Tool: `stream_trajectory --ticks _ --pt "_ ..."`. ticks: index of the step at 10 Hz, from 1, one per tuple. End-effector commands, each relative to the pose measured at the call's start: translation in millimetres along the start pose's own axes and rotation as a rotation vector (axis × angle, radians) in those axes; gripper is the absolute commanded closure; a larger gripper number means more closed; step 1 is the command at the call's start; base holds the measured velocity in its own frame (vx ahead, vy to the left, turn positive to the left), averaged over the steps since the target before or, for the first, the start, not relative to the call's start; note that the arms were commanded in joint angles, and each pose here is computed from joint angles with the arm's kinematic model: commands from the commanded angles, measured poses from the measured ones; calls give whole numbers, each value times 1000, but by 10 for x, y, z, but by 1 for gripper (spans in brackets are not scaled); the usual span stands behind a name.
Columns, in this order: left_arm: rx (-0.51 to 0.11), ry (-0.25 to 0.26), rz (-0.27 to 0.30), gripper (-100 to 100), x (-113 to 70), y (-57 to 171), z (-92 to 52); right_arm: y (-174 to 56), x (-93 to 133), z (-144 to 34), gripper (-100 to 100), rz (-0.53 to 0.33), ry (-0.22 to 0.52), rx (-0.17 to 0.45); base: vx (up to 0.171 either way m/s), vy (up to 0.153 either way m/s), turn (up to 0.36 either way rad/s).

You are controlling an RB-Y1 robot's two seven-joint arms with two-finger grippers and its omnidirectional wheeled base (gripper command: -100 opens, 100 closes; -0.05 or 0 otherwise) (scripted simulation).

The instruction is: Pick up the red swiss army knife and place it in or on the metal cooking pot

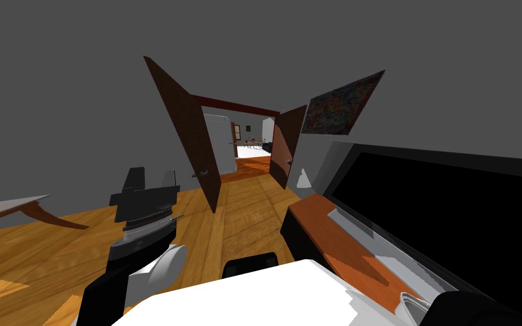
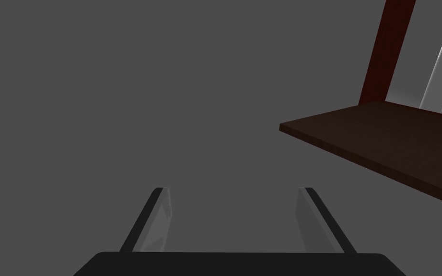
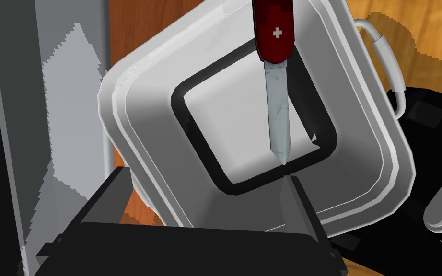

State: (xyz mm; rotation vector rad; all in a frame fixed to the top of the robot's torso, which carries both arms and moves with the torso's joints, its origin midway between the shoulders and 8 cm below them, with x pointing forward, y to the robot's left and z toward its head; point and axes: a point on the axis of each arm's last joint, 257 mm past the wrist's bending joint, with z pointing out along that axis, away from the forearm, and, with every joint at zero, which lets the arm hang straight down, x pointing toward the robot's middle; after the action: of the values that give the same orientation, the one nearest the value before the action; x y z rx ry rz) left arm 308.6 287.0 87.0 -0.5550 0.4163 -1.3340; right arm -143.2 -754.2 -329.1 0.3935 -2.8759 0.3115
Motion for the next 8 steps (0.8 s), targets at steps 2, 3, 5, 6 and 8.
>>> stream_trajectory --ticks 2,3,5,6,8 --pt "0 0 0 0 0 0 0 -45 -37 -64 -100 -5 -1 1 -15 12 -21" --pt "0 0 0 0 0 0 0 -48 -42 -71 0 -5 -2 0 0 0 0" --pt "0 0 0 0 0 0 0 -48 -41 -70 0 -5 -2 0 0 0 0" --pt "0 0 0 0 0 0 0 -48 -41 -70 0 -5 -2 0 0 0 0" --pt "0 0 0 0 0 0 0 -48 -41 -70 0 -5 -2 0 0 0 0"
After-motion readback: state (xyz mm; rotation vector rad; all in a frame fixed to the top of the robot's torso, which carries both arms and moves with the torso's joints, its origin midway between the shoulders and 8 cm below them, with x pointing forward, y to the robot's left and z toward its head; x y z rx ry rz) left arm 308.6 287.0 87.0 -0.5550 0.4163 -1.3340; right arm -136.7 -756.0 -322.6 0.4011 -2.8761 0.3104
